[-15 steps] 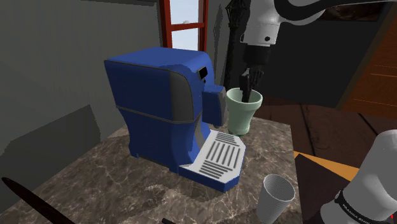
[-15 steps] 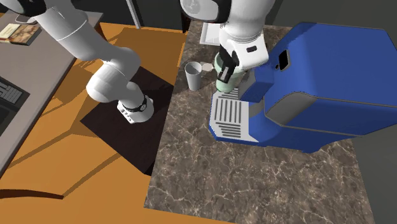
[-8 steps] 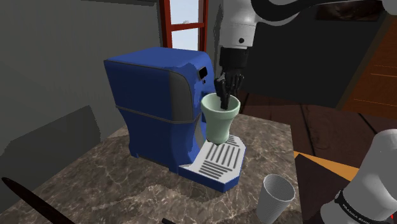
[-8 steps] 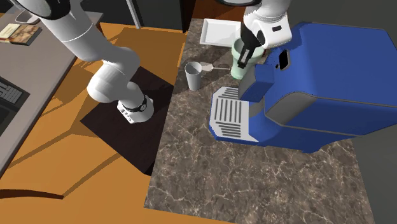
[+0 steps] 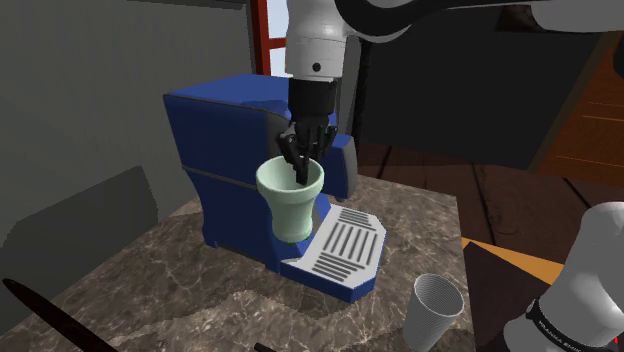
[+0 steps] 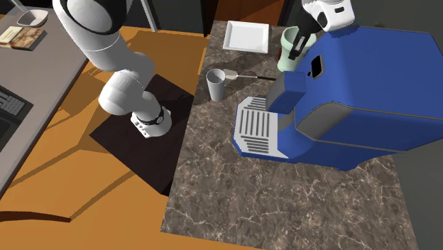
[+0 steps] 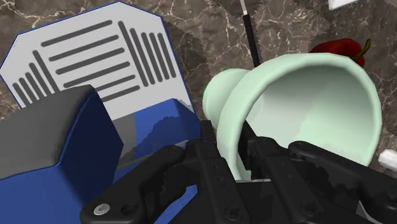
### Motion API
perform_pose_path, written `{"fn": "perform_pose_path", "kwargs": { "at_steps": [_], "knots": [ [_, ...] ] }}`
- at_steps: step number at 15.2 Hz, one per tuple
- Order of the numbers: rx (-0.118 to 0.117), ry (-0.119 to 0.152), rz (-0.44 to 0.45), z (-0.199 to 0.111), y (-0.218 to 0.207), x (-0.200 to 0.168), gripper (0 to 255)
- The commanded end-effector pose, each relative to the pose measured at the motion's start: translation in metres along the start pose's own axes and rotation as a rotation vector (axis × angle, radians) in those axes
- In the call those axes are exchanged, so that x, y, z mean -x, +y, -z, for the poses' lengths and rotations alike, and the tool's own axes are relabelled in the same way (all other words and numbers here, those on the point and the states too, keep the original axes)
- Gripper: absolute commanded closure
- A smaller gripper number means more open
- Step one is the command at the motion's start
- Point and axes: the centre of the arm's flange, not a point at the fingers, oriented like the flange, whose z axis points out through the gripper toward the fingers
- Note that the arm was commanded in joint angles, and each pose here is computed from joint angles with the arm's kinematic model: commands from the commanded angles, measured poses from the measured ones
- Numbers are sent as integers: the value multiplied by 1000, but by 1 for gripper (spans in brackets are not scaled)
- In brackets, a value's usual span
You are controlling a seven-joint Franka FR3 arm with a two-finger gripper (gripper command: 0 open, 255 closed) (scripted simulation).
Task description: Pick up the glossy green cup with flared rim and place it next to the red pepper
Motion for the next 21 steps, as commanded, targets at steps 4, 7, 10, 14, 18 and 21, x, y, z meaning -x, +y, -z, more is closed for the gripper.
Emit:
{"fn": "perform_pose_path", "kwargs": {
  "at_steps": [4,7,10,14,18,21],
  "knots": [
    [-3,3,-2,-7,-61,-25,255],
    [-3,3,-2,-11,-98,-39,255],
    [-3,3,-2,-15,-134,-54,255],
    [-3,3,-2,-28,-159,-64,255],
    [-3,3,-2,-49,-156,-65,255],
    [-3,3,-2,-65,-154,-66,255]
  ]
}}
